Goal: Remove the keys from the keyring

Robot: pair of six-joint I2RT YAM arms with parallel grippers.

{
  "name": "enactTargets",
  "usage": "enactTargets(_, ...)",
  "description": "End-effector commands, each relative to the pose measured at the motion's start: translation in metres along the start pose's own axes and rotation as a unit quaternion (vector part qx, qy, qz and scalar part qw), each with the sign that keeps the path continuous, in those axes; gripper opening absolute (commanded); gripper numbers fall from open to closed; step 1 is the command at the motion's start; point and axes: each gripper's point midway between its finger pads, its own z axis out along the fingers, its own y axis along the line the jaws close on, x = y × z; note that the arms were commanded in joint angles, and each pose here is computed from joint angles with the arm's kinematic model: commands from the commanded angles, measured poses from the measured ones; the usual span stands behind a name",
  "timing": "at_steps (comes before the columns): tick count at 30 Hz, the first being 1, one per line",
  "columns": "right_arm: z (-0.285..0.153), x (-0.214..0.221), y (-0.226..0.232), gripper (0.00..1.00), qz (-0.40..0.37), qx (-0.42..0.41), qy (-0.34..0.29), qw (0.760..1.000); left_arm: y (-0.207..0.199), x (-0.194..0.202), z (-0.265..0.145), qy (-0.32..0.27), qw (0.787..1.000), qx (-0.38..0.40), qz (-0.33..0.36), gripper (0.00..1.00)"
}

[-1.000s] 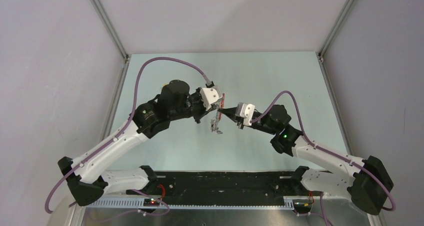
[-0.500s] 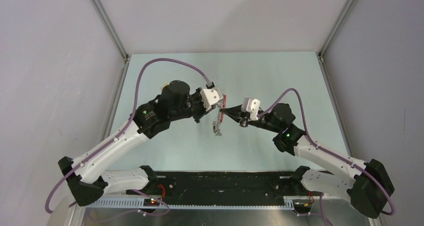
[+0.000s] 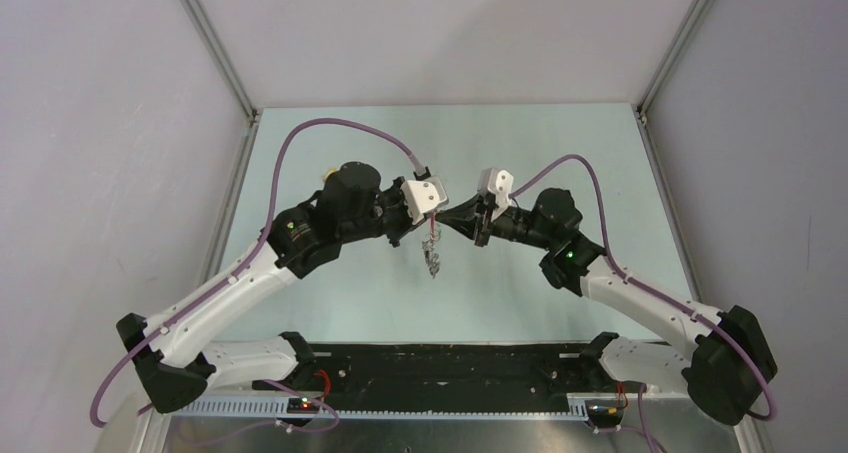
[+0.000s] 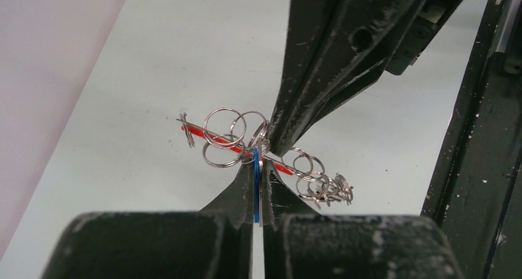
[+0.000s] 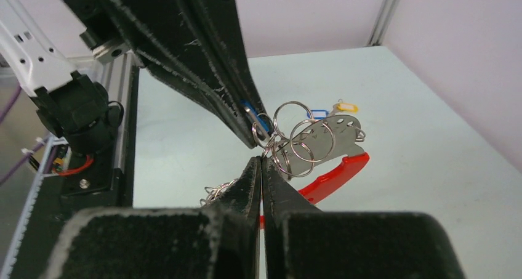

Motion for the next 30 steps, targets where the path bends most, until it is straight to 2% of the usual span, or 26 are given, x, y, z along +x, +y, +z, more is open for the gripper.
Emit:
enactTargets(1, 0.007, -0.034, -0.009, 0.00, 0.057, 0.009, -0.030, 0.998, 0.000, -0.010, -0.002, -0.020, 1.000, -0.003, 0.020, 0.00)
enactTargets(8, 0.003, -0.038, -0.016, 0.00, 0.106, 0.009, -0.036, 0.994, 0.001, -0.009, -0.004, -0.019, 0.999, -0.008, 0.026, 0.00)
enactTargets(16, 0.006, -0.046, -0.016, 0.00, 0.164, -0.003, -0.043, 0.986, -0.019, -0.005, 0.001, -0.022, 0.998, 0.033, 0.053, 0.00)
enactTargets(26, 0.011, -0.051, -0.011, 0.00, 0.196, -0.029, -0.047, 0.979, -0.033, 0.000, 0.008, -0.017, 0.995, 0.058, 0.074, 0.00)
enactTargets(28, 0.010, -0.051, -0.011, 0.07, 0.190, -0.032, -0.046, 0.980, -0.030, -0.001, 0.007, -0.016, 0.996, 0.050, 0.073, 0.00)
enactTargets(30, 0.006, -0.050, -0.007, 0.19, 0.173, -0.044, -0.039, 0.983, -0.026, -0.003, 0.003, -0.019, 0.996, 0.040, 0.073, 0.00)
